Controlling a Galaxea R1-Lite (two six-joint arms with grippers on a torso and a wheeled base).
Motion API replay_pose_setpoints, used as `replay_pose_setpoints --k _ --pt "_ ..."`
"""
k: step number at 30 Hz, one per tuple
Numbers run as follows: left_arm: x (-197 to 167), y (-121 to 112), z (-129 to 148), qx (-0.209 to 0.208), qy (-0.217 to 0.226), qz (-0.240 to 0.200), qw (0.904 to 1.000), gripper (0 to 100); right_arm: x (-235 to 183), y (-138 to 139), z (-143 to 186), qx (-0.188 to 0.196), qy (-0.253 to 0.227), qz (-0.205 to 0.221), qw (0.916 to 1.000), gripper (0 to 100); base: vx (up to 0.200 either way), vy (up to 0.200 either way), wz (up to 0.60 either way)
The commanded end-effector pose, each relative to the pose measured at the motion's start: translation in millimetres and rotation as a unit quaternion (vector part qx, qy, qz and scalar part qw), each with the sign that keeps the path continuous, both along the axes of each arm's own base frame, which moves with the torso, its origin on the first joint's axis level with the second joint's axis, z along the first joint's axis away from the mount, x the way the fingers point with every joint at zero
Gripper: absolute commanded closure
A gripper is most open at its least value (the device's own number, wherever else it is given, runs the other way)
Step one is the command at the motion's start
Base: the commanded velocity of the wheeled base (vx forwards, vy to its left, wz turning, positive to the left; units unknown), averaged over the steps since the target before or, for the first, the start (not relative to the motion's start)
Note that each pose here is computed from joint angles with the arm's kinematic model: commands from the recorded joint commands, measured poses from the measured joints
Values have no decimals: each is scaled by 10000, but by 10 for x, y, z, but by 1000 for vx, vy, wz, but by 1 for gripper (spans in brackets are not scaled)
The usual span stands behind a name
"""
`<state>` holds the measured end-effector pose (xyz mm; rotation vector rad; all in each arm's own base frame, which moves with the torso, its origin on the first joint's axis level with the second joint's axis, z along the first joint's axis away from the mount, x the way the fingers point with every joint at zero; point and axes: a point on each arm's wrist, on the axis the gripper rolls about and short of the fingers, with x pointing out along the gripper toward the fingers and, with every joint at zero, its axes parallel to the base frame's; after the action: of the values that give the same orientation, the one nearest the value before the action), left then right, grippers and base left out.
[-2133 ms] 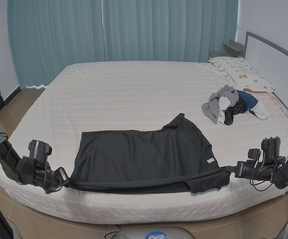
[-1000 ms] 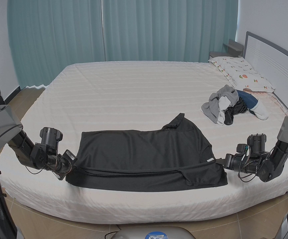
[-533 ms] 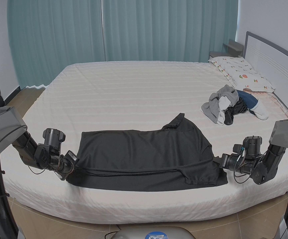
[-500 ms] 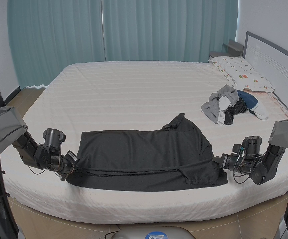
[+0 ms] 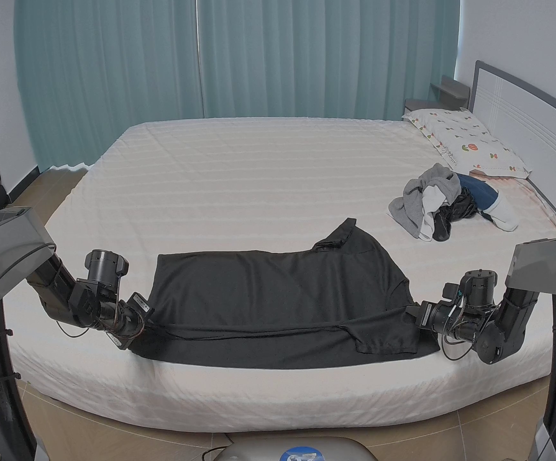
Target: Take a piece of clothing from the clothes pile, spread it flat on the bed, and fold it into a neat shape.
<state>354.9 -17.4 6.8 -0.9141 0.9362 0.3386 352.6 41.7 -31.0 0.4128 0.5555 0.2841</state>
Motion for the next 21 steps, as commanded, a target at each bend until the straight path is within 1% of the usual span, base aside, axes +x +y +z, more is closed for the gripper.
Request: replay_pose_setpoints --k 1,6,10,11,12,13,15,18,20,21 --pt "2 -1 -2 -6 -2 0 10000 0 4 7 -34 8 12 9 10000 0 0 0 0" --pt "15 4 13 -43 -33 58 10000 0 -9 11 -34 32 -153 13 9999 0 0 0 0" --pt "100 41 86 -237 -185 399 9988 0 -42 -9 33 71 -318 -29 9995 0 0 0 0" --pt "104 46 88 -247 -191 418 9986 0 -45 -9 38 78 -323 -32 9994 0 0 0 0" --pt "125 94 134 -394 -253 596 9971 0 -71 -12 137 168 -482 -65 9987 0 0 0 0" --pt "126 111 141 -438 -261 651 9966 0 -97 -15 211 245 -568 -94 9980 0 0 0 0" --pt "104 116 140 -443 -238 655 9966 0 -137 -3 358 381 -707 -127 9967 0 0 0 0" --pt "45 113 161 -458 -194 556 9972 0 -214 -4 504 373 -792 -176 9960 0 0 0 0" --pt "-4 121 166 -437 -160 434 9980 0 -245 5 545 343 -822 -220 9958 0 0 0 0" --pt "-81 165 177 -395 -141 259 9988 0 -281 30 604 313 -872 -290 9953 0 0 0 0"
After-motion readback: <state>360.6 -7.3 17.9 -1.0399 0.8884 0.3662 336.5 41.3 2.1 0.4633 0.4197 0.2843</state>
